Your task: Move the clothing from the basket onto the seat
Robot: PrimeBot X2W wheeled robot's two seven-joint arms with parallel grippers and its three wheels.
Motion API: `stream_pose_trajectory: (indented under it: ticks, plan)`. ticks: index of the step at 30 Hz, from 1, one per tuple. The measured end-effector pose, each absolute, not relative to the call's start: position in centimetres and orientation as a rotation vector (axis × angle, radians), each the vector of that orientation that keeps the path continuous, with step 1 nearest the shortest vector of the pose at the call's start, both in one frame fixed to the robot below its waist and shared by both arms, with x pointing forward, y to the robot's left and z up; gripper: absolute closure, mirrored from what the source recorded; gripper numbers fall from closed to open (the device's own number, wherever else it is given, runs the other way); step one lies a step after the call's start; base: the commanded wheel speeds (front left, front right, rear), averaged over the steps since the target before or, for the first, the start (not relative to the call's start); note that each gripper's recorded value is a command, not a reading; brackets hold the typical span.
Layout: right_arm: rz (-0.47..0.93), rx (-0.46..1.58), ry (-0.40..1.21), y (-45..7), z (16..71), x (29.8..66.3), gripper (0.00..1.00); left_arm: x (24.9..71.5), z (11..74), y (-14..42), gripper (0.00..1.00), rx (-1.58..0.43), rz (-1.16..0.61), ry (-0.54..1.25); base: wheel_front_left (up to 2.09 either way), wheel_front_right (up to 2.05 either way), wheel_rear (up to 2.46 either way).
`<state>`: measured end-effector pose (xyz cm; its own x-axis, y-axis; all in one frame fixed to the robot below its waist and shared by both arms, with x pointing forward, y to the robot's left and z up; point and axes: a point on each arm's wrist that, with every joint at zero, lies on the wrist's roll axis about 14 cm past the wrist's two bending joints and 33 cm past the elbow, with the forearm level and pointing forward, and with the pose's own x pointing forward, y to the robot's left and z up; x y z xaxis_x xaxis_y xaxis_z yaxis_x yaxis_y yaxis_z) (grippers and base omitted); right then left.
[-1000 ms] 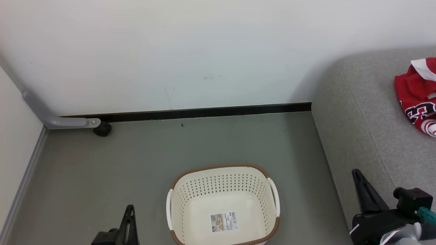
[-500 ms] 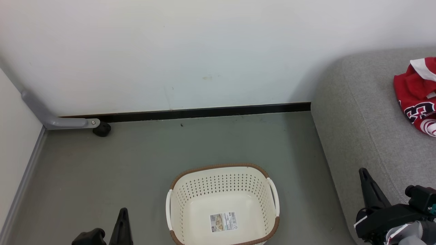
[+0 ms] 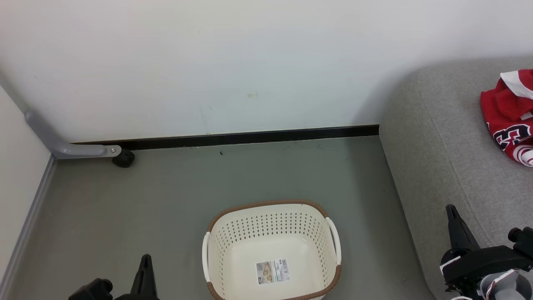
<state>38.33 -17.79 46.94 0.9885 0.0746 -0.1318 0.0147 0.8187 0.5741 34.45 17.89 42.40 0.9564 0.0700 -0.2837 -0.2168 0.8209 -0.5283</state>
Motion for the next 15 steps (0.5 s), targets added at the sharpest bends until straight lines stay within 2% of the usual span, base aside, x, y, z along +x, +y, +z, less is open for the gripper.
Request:
stream_pose_trajectory:
  ticks: [15]
  plan:
    - [-0.014, 0.816, 0.157, -18.42, 47.04, 38.48, 1.0, 35.05, 42.85, 18.1, 1.0, -0.801, 0.164, 0.256, 0.0, 0.0, 0.0]
